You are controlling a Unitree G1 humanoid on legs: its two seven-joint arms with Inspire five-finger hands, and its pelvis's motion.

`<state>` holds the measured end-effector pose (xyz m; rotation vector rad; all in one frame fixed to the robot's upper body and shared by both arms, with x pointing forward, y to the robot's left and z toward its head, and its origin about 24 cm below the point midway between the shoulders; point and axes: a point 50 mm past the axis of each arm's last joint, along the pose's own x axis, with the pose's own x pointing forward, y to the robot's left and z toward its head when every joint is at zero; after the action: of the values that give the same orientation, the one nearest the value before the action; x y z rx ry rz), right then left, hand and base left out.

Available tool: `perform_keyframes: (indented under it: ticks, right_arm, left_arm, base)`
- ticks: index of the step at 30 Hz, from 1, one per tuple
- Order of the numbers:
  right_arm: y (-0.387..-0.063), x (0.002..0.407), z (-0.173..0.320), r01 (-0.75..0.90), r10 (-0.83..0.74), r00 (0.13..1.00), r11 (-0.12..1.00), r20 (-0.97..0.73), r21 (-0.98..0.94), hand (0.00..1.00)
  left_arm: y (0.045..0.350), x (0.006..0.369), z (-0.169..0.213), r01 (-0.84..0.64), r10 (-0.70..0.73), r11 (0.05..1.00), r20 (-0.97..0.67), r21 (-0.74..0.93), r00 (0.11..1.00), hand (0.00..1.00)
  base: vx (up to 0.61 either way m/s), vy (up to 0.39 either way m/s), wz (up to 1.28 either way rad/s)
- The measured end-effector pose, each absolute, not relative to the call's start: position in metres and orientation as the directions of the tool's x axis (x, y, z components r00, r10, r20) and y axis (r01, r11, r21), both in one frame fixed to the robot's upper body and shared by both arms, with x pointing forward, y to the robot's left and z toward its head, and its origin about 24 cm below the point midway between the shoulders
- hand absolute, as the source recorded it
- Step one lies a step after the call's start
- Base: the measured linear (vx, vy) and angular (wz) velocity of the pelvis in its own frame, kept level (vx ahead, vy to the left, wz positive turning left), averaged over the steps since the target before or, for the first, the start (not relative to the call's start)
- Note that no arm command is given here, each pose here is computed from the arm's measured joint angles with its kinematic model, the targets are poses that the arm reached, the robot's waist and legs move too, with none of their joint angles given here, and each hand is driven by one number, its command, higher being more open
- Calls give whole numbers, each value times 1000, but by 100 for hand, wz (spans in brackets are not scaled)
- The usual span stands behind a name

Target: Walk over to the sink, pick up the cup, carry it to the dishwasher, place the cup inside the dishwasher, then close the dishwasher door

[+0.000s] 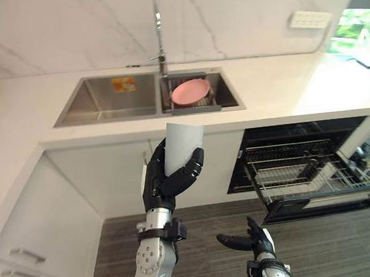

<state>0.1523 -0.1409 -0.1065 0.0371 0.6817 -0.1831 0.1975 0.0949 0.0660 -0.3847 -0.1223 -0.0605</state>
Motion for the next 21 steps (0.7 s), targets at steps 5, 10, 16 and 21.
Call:
perform_keyframes:
  ticks: [5, 10, 16, 21]
  right_arm:
    - [-135, 186, -72, 141, -139, 875, 989, -464, -31, 100]
    - [-137, 206, -44, 122, -146, 934, 988, -326, -91, 100]
    - [-171, 194, -3, 251, -279, 951, 949, -134, -192, 100]
    - [-163, 192, 28, 230, -231, 973, 961, 11, -153, 100]
  left_arm:
    - [89, 201, 72, 127, -75, 938, 169, -322, 983, 0]
    - [101, 213, 74, 63, -11, 962, 193, -265, 981, 0]
    - [91, 214, 73, 86, -40, 969, 198, -230, 979, 0]
    - [92, 211, 77, 75, -20, 965, 215, -251, 976, 0]
  base:
    - [56, 59, -76]
    - [97, -69, -83]
    - [149, -70, -30]
    - [137, 36, -52]
